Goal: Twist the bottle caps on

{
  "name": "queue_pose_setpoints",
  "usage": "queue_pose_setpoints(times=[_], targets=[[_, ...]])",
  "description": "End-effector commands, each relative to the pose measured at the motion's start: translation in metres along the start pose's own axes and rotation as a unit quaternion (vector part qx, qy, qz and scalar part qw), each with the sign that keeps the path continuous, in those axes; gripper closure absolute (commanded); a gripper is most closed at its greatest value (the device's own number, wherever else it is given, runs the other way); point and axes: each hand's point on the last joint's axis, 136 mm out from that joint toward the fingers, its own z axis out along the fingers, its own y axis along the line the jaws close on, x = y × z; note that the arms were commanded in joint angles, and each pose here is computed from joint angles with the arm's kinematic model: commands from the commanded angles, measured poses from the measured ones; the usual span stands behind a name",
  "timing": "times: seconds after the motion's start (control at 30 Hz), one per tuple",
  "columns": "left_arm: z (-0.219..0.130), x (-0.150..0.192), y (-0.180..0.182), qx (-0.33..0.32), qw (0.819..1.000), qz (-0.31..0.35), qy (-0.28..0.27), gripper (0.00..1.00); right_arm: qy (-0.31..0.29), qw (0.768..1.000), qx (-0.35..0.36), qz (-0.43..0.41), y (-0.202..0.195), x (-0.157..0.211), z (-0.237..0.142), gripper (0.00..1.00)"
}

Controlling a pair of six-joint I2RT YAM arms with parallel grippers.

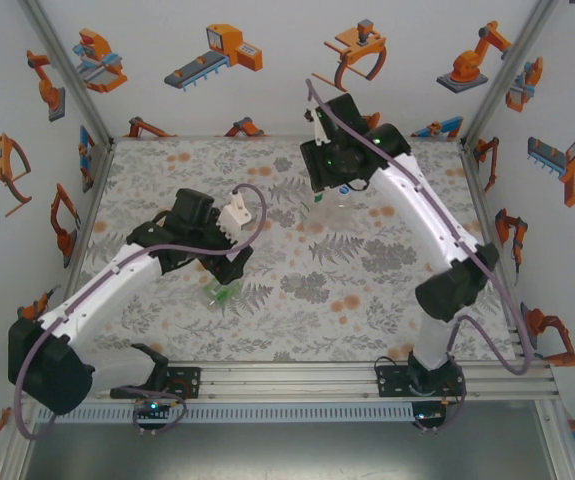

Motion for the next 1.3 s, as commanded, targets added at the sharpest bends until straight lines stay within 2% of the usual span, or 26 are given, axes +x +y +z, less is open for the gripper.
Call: queue_pose_setpoints(times=[0.0, 0.17, 0.3, 0.43, 0.57, 0.7, 1.03, 1.27], targets=[[0.007, 0.024, 0.009, -0.018, 0.998, 0.0, 0.064, 0.15, -0.025, 0.999, -0.025, 0.021, 0.005, 0.006, -0.017, 0.48], [0.025, 0.057, 0.01, -0.013, 0.991, -0.005, 0.135, 0.16, -0.036, 0.997, -0.045, 0.042, 0.008, 0.028, -0.03, 0.47], [0.033, 0.083, 0.01, -0.021, 0.983, -0.042, 0.179, 0.17, -0.042, 0.997, -0.051, 0.048, 0.007, 0.041, -0.036, 0.47], [0.041, 0.087, 0.005, -0.016, 0.985, -0.057, 0.164, 0.17, -0.047, 0.996, -0.058, 0.051, 0.008, 0.049, -0.04, 0.47], [0.05, 0.078, 0.013, -0.04, 0.988, -0.089, 0.12, 0.19, -0.052, 0.995, -0.071, 0.055, 0.012, 0.055, -0.04, 0.47], [0.058, 0.085, 0.023, -0.065, 0.986, -0.124, 0.092, 0.21, -0.057, 0.994, -0.08, 0.058, 0.014, 0.059, -0.043, 0.47], [0.073, 0.109, 0.025, -0.072, 0.978, -0.138, 0.138, 0.26, -0.054, 0.994, -0.081, 0.047, 0.013, 0.071, -0.043, 0.47], [0.085, 0.116, 0.019, -0.048, 0.977, -0.127, 0.166, 0.3, -0.054, 0.994, -0.081, 0.046, 0.012, 0.076, -0.045, 0.47]])
